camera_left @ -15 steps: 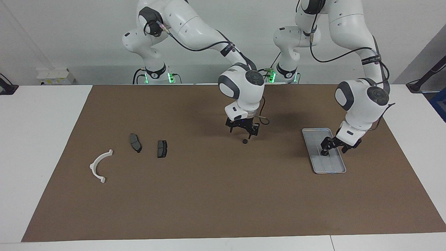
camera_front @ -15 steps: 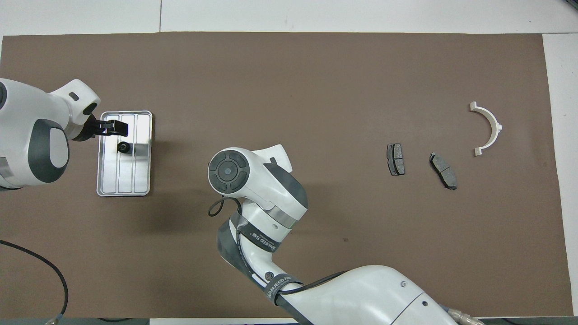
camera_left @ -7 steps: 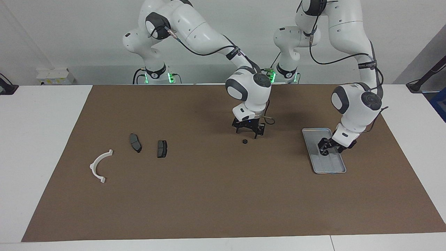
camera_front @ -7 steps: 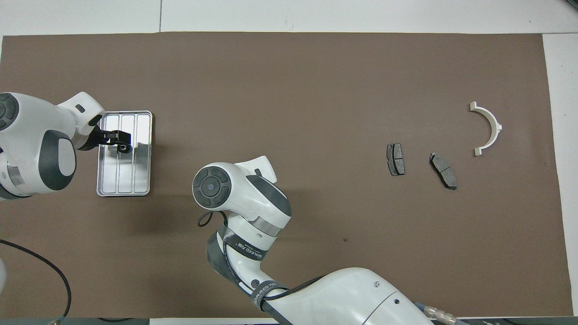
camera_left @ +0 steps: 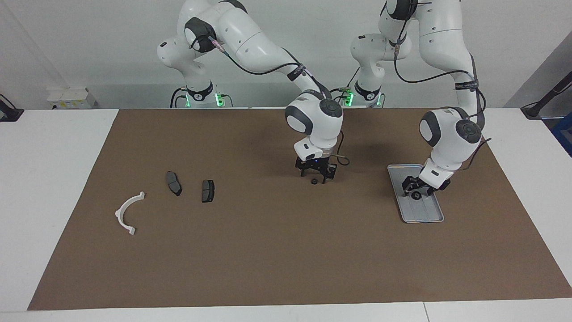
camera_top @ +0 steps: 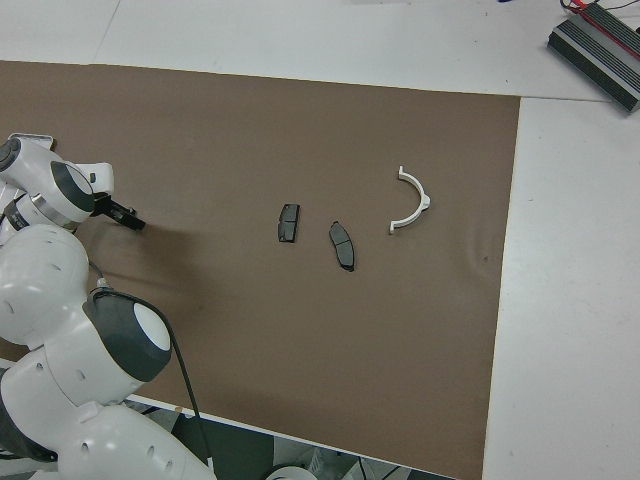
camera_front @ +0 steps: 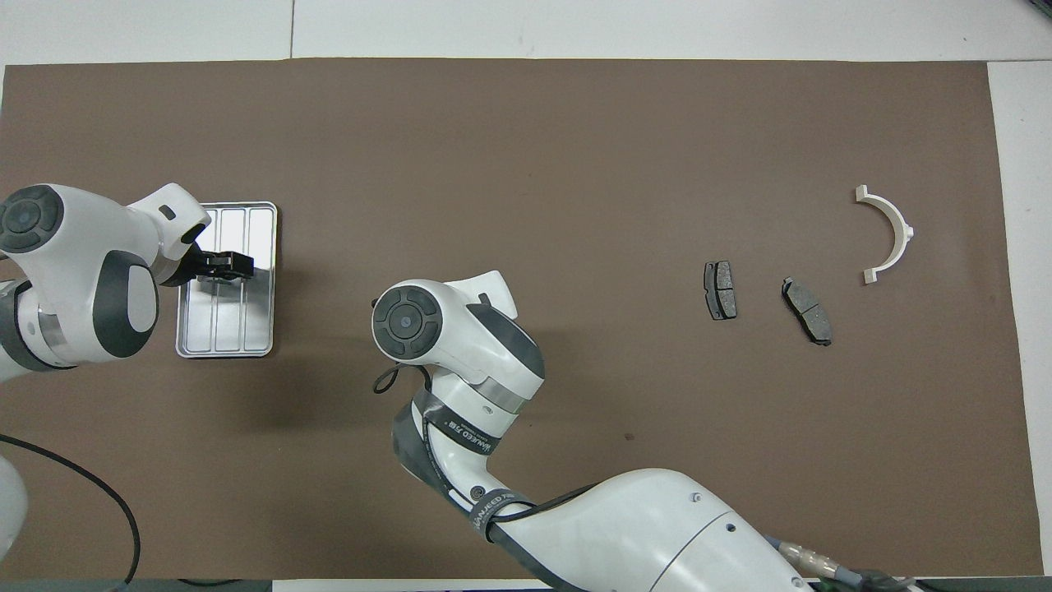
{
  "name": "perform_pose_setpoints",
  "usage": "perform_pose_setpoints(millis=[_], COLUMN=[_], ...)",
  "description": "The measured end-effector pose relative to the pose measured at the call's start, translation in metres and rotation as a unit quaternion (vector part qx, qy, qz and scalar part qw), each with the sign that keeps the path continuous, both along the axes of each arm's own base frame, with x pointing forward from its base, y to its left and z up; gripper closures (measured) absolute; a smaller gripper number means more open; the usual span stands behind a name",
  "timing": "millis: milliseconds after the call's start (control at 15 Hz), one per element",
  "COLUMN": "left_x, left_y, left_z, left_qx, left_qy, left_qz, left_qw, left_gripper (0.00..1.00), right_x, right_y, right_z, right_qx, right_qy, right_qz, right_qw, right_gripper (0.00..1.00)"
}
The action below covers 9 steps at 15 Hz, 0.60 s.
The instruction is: Place bearing gear from tray to pile
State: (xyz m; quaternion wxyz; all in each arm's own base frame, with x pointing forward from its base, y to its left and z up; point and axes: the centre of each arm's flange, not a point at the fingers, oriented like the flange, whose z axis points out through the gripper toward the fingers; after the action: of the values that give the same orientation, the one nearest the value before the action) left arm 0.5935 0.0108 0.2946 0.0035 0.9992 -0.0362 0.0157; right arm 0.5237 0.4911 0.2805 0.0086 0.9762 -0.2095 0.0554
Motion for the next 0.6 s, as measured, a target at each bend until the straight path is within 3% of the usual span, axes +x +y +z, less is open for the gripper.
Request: perform_pose_setpoints(millis=[134,201,468,602], left_x=[-0.0008,-0.0010,-0.0003,0.0000], left_y=[0.0001,0.0001,-0.0054,-0.0052], left_z=[-0.0012,-0.0017,0.0045,0.0048], left_qx=[0.000,0.000,-0.003,-0.003], left_qy=[-0.001,-0.003,-0.010,-0.012], left_qz=[0.000,0.000,-0.003,-0.003], left_qw=[1.000,1.000,1.000,1.000], left_gripper=[0.10,0.15,0.61,0.65], right_x=[0.0111,0.0123,0.0107,0.0104], right_y=[-0.0073,-0.0080,-0.0062,-0.0063], right_z=[-0.0011,-0.0009,-0.0008,-0.0010], right_qx=[0.012,0.014,0.015,0.014], right_qy=[-0.010,-0.011,-0.011,-0.010], right_qz=[-0.008,-0.008,-0.015,-0.015], right_qw=[1.000,1.000,1.000,1.000], right_gripper=[0.11,0.10,0.10,0.10])
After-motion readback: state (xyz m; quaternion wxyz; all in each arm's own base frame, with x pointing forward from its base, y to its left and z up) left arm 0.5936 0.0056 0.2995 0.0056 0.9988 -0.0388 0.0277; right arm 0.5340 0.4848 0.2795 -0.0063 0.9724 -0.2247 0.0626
